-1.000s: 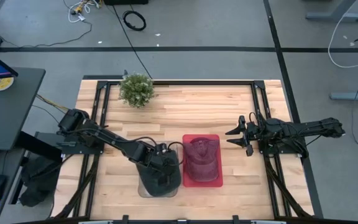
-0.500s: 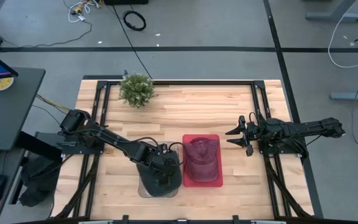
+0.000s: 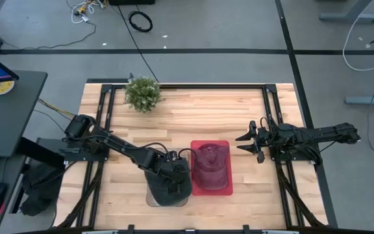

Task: Pick & Place hat
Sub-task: Put the black cap into the transparent bin, then return to Home Position

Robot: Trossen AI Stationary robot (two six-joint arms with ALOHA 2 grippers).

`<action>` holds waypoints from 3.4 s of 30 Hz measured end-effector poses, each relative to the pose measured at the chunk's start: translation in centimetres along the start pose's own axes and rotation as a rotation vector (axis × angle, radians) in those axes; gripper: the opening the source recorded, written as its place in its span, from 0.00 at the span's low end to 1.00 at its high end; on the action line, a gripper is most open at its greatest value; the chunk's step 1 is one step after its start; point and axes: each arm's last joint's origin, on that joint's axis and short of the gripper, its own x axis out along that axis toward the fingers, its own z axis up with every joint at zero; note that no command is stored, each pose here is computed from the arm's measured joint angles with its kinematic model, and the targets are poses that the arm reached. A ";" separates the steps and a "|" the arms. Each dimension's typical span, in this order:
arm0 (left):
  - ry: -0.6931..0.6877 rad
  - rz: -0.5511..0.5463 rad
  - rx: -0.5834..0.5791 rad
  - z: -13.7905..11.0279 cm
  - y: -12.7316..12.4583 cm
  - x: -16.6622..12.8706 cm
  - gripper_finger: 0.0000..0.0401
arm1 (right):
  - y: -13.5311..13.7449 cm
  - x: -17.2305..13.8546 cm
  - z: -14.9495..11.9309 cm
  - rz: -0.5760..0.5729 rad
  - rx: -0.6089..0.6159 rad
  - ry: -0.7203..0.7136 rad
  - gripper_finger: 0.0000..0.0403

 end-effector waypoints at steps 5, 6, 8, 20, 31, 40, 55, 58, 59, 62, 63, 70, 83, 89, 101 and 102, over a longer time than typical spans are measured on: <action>-0.013 -0.001 0.001 0.2 0.1 -1.0 0.42 | 0.0 0.0 0.0 0.000 0.000 0.000 0.40; -0.021 -0.003 0.001 0.4 0.0 -1.5 0.42 | 0.0 0.0 0.0 0.000 0.000 0.000 0.40; -0.046 -0.008 -0.001 0.8 0.0 -2.4 0.42 | 0.0 0.0 0.0 0.000 0.000 0.000 0.40; -0.272 0.183 0.042 0.7 -0.6 -8.3 0.42 | 0.0 0.0 0.0 0.000 0.000 0.000 0.40; -0.404 0.215 0.198 -0.6 -3.0 -11.8 0.42 | 0.0 0.0 0.0 0.000 0.000 0.000 0.40; -0.540 0.351 0.165 -1.0 -3.4 -11.4 0.42 | 0.0 0.0 0.0 0.000 0.000 0.000 0.40; -0.599 0.135 0.158 -7.3 -1.4 -6.7 0.42 | 0.0 0.0 0.0 0.000 0.000 0.000 0.40; -0.650 0.088 0.156 -9.4 -1.0 -7.4 0.42 | 0.0 0.0 0.0 0.000 0.000 0.000 0.40; -0.673 0.066 0.147 -10.0 -0.7 -7.7 0.42 | 0.0 0.0 0.0 0.000 0.000 0.000 0.40; -0.736 0.005 0.122 -12.2 0.7 -8.4 0.42 | 0.0 0.0 0.0 0.000 0.000 0.000 0.40; -0.755 -0.012 0.116 -12.9 1.3 -8.6 0.42 | 0.0 0.0 0.0 0.000 0.000 -0.001 0.40; -0.912 -0.044 0.098 -17.3 5.4 -9.1 0.42 | 0.0 0.0 0.0 0.000 0.000 0.000 0.40; -1.001 0.071 0.097 -20.1 9.7 -9.1 0.42 | 0.0 0.0 0.0 -0.001 0.000 0.000 0.40; -1.042 -0.097 0.150 -18.5 10.7 -9.4 0.42 | 0.0 0.0 0.0 0.000 0.000 0.000 0.40; -1.062 -0.069 0.131 -17.0 13.1 -9.3 0.42 | 0.0 0.0 0.0 0.000 0.000 0.000 0.40; -1.060 -0.095 0.134 -16.9 13.2 -9.3 0.42 | 0.0 0.0 0.0 0.000 0.000 0.000 0.40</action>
